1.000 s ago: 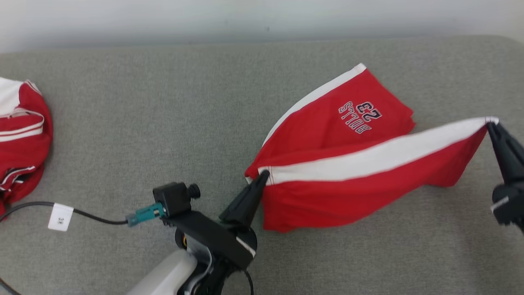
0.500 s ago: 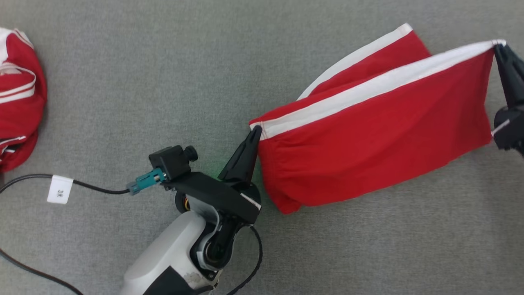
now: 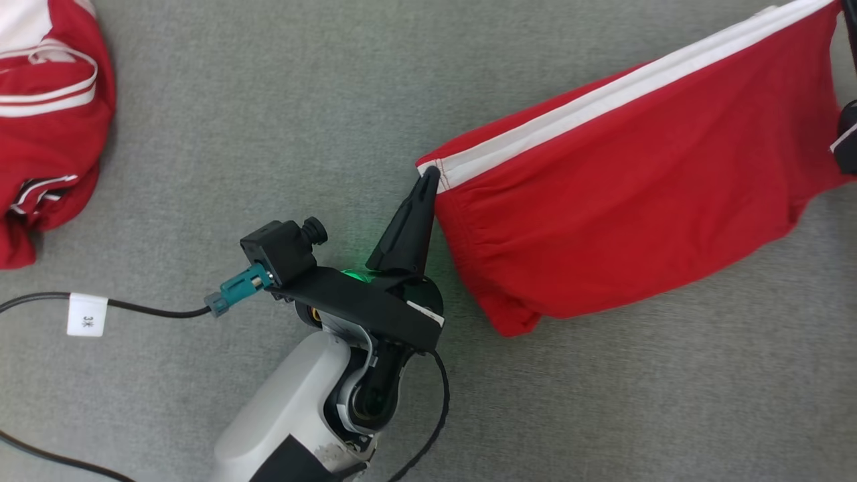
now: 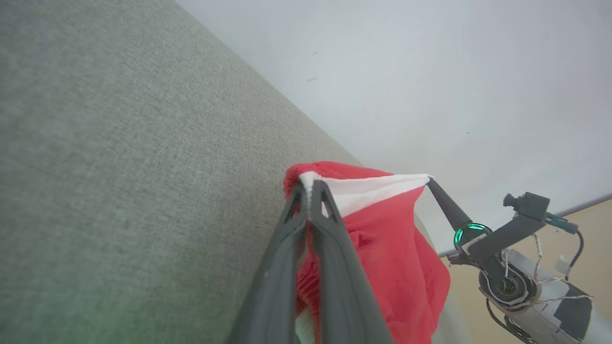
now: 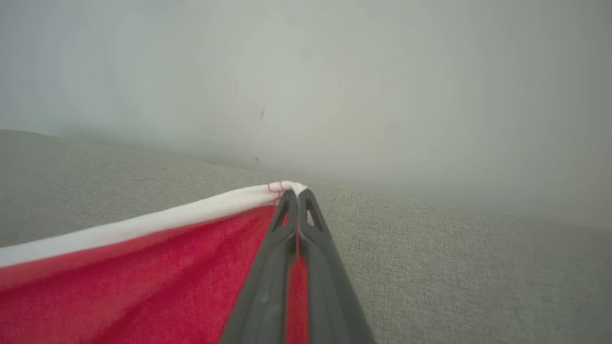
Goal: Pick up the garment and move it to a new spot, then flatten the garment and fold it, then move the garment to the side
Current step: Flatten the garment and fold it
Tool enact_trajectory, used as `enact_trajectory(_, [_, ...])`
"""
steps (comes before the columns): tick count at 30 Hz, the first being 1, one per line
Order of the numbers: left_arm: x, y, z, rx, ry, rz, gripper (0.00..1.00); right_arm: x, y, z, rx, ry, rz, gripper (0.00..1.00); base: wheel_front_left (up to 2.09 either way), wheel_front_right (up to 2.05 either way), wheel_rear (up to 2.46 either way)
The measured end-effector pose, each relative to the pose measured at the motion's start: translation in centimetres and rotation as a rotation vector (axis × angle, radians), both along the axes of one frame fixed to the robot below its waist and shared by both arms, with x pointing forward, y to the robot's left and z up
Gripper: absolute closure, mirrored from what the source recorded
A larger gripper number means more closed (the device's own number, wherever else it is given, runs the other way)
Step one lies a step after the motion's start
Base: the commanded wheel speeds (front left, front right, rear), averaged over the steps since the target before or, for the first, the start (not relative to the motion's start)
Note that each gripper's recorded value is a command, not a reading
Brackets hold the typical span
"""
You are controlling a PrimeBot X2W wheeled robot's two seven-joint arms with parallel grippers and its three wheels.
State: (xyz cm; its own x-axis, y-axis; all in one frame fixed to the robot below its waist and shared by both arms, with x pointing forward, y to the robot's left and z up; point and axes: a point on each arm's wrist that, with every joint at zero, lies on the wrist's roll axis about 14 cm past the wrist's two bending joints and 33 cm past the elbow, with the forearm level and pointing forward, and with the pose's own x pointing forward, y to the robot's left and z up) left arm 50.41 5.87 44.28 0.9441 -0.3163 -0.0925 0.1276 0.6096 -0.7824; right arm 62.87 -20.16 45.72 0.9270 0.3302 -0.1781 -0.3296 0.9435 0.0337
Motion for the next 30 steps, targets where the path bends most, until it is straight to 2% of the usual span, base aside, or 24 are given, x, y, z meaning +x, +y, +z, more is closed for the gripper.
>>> enact_trajectory(8, [-0.6, 1.1, -0.7, 0.021, 0.019, 0.037, 1.0, 1.4, 1.4, -3.0, -0.027, 0.058, 0.017, 1.0, 0.0, 0.0, 0.0])
enact_trajectory(10, [-0.6, 1.2, -0.8, 0.023, 0.023, 0.041, 1.0, 1.6, 1.7, -3.3, -0.03, 0.064, 0.02, 0.97, 0.0, 0.0, 0.0])
enact_trajectory(12, [-0.7, 1.1, -0.8, 0.025, 0.024, 0.04, 1.0, 1.8, 1.9, -3.4, -0.034, 0.067, 0.022, 0.77, 0.0, 0.0, 0.0])
enact_trajectory(13, [-0.7, 1.1, -0.8, 0.028, 0.023, 0.037, 1.0, 1.9, 1.9, -3.4, -0.039, 0.069, 0.022, 0.64, 0.0, 0.0, 0.0])
enact_trajectory(14, [-0.7, 1.0, -0.8, 0.032, 0.021, 0.034, 0.92, 1.8, 1.9, -3.5, -0.045, 0.071, 0.023, 0.53, 0.0, 0.0, 0.0])
enact_trajectory(15, [-0.7, 1.0, -0.8, 0.034, 0.021, 0.032, 0.79, 1.8, 1.9, -3.5, -0.049, 0.072, 0.021, 0.0, 0.0, 0.0, 0.0])
enact_trajectory(17, [-0.7, 0.9, -0.9, 0.04, 0.022, 0.029, 0.56, 2.0, 1.9, -2.9, -0.045, 0.059, 0.017, 0.0, 0.0, 0.0, 0.0])
enact_trajectory(18, [-0.8, 0.8, -0.8, 0.045, 0.02, 0.025, 0.08, 2.0, 1.9, -2.4, -0.042, 0.047, 0.016, 0.0, 0.0, 0.0, 0.0])
enact_trajectory(19, [-0.8, 0.7, -0.8, 0.051, 0.018, 0.022, 0.0, 2.1, 1.8, -1.7, -0.033, 0.032, 0.012, 0.0, 0.0, 0.0, 0.0])
enact_trajectory(23, [-0.9, 1.1, -0.6, 0.105, 0.003, 0.021, 0.0, 1.8, 1.2, 0.9, 0.023, -0.028, -0.013, 0.0, 0.0, 0.0, 0.0])
enact_trajectory(30, [-2.4, 1.9, 0.6, 0.26, -0.052, 0.038, 0.0, -2.7, -2.1, -0.1, 0.105, 0.016, -0.113, 0.0, 0.0, 0.0, 0.0])
